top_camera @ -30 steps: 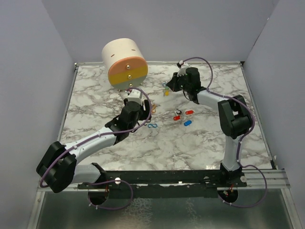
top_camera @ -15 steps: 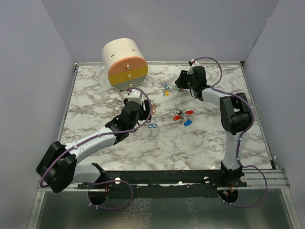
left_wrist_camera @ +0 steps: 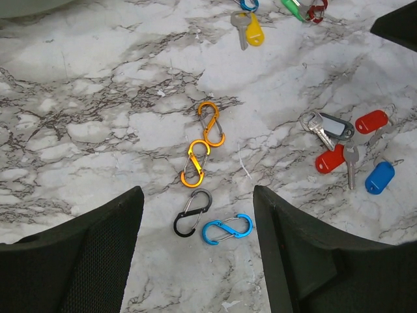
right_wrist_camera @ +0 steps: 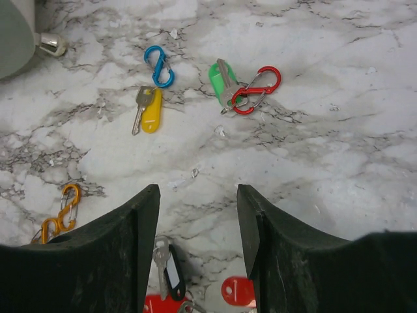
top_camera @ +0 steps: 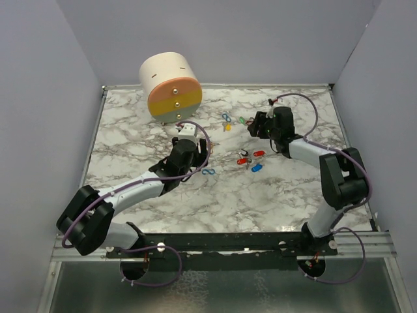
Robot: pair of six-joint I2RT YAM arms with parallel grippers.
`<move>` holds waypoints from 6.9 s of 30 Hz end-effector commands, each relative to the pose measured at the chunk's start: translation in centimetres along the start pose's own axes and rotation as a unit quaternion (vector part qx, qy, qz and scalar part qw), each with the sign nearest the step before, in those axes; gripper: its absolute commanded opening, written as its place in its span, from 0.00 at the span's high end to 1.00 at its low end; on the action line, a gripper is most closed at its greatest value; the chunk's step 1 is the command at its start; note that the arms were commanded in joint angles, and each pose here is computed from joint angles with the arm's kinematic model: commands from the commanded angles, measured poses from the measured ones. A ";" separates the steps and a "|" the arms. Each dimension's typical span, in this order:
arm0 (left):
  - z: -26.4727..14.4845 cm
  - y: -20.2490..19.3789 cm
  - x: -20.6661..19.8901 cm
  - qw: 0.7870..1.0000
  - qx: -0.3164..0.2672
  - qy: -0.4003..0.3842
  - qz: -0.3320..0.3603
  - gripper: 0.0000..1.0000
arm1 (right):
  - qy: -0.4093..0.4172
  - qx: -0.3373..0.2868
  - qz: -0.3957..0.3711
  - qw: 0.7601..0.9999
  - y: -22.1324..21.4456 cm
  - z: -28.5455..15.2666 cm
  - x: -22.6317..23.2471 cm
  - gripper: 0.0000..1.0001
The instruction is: Put the keys on the keyring
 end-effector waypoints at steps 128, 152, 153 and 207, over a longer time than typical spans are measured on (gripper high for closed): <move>-0.1 -1.5 -0.6 1.000 0.001 -0.028 -0.009 0.30 | -0.088 -0.012 0.003 0.996 -5.8 -12.8 -1.5 0.99; 3.0 -5.7 -0.2 0.998 0.061 0.005 0.011 0.30 | 0.144 -0.024 -0.082 0.986 -6.3 -15.2 7.4 0.99; 3.1 -5.8 0.0 0.998 0.063 0.009 0.012 0.30 | 0.145 -0.023 -0.083 0.986 -6.4 -15.2 7.5 0.99; 3.8 -9.2 2.4 0.991 0.103 0.063 0.052 0.34 | 0.173 0.086 -0.131 0.972 -12.3 -12.8 10.8 0.99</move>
Point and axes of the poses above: each gripper's point midway between its finger pads, its own z axis out along the fingers, its own x axis along the line the jaws close on, y = z × x, the point moved 1 cm from there along -z, back along the fingers, and after that the axes turned 9 degrees about z, right-handed, at the moved point
